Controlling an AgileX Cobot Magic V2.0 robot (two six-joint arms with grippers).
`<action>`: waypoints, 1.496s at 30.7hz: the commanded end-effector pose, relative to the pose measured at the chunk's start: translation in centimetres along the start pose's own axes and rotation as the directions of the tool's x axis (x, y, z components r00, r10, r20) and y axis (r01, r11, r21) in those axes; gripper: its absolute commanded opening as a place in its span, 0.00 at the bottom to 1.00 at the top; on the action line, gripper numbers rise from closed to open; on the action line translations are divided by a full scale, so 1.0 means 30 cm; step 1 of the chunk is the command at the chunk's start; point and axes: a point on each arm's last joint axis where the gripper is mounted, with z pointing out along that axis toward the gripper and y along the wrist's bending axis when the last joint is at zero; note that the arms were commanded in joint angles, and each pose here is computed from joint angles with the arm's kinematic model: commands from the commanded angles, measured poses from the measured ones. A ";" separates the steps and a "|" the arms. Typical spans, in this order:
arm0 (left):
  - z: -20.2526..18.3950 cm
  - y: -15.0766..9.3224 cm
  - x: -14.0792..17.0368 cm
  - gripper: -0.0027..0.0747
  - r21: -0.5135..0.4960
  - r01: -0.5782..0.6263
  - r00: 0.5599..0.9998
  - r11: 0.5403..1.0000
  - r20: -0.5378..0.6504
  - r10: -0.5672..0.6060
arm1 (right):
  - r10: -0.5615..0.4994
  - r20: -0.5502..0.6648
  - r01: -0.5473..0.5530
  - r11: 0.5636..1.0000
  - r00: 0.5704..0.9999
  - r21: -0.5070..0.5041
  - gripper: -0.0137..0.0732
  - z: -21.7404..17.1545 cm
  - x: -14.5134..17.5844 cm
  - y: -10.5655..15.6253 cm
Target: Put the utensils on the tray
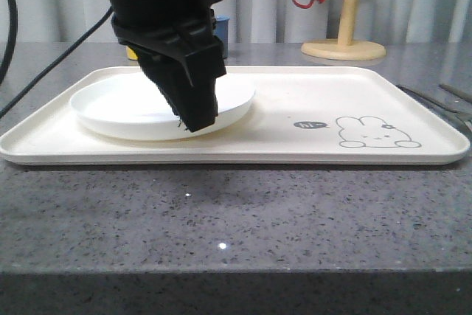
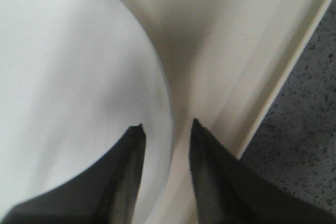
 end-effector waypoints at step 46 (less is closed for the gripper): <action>-0.444 -0.144 0.818 0.01 -0.262 0.712 0.529 0.652 0.810 -0.252 | -0.006 0.097 0.005 1.000 0.995 0.008 0.83 -0.004 -0.059 -0.001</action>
